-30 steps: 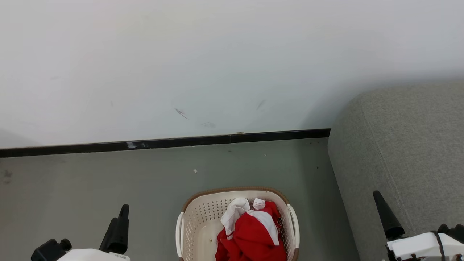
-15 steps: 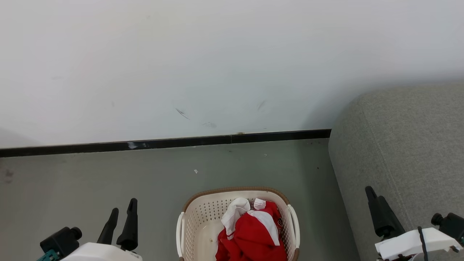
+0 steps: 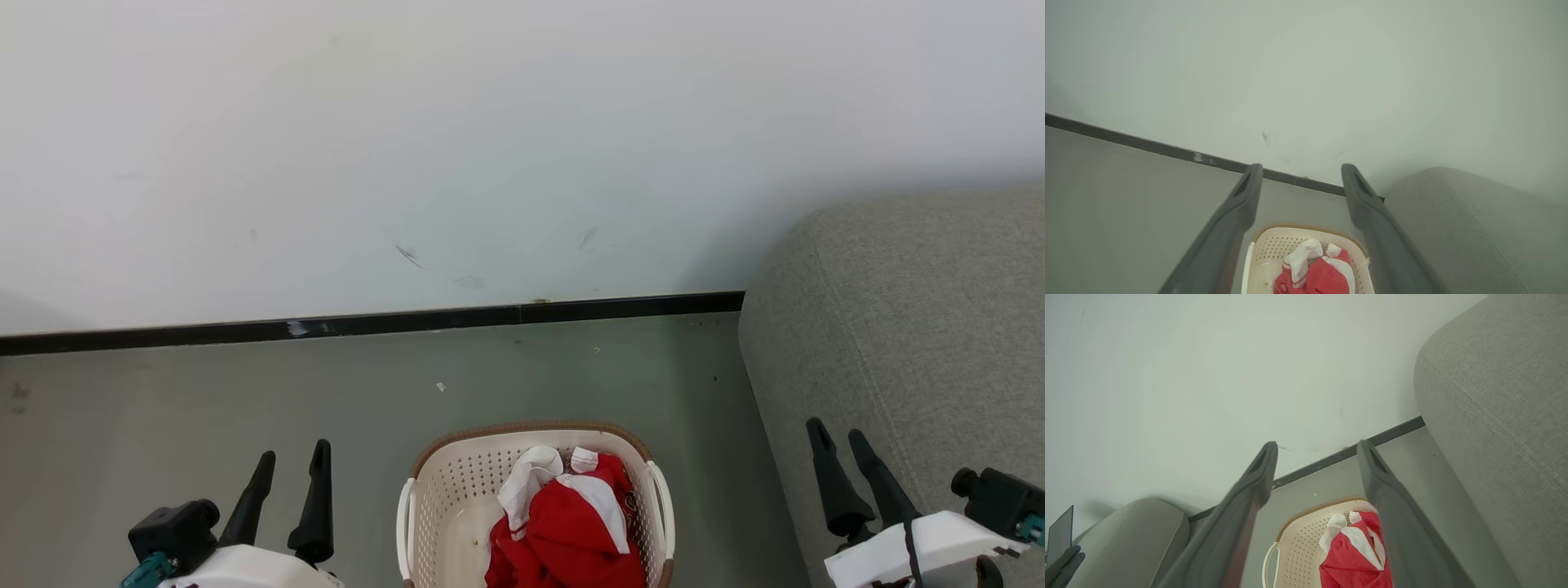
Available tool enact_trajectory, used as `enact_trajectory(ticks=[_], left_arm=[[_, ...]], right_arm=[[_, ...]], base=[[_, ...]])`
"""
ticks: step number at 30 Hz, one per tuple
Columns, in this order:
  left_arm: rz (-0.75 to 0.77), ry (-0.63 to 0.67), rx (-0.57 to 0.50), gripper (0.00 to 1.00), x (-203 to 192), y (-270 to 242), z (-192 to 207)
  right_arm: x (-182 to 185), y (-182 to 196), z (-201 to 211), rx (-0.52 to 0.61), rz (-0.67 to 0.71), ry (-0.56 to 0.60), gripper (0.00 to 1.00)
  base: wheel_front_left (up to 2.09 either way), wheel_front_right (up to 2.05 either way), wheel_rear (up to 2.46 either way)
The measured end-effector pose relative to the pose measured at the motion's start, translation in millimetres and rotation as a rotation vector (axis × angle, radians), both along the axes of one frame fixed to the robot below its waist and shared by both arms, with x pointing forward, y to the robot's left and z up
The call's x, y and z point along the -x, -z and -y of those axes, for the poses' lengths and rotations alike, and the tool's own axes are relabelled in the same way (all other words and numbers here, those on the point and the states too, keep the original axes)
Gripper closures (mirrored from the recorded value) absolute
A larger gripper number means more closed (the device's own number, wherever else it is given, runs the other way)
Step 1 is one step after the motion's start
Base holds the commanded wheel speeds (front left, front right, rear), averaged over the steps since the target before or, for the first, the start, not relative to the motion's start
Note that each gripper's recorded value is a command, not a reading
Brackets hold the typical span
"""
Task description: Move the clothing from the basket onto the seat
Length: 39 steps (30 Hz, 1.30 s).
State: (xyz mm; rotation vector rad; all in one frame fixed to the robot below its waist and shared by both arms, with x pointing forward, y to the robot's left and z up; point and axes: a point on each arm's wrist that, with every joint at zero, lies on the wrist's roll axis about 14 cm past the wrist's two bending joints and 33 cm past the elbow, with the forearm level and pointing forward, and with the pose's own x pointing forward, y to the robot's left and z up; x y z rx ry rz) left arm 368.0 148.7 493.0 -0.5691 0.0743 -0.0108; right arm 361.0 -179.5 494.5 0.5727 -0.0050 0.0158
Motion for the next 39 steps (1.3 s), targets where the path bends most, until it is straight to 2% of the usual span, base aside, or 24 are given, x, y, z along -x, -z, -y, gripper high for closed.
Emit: enact_trajectory(ticks=[29, 34, 39], left_arm=[[0.199, 0.017, -0.420, 0.00, 6, -34, 19], [0.211, 0.007, -0.445, 0.00, 9, -35, 20], [0.201, 0.001, -0.443, 0.00, 9, -32, 18]], right_arm=[[11, -20, -4, 0.414, 0.105, -0.014, 0.00], [15, -19, -5, 0.485, 0.112, -0.022, 0.00], [15, -20, -6, 0.495, 0.115, -0.023, 0.00]], base=[[0.00, 0.00, 0.00], [0.00, 0.00, 0.00], [0.00, 0.00, 0.00]])
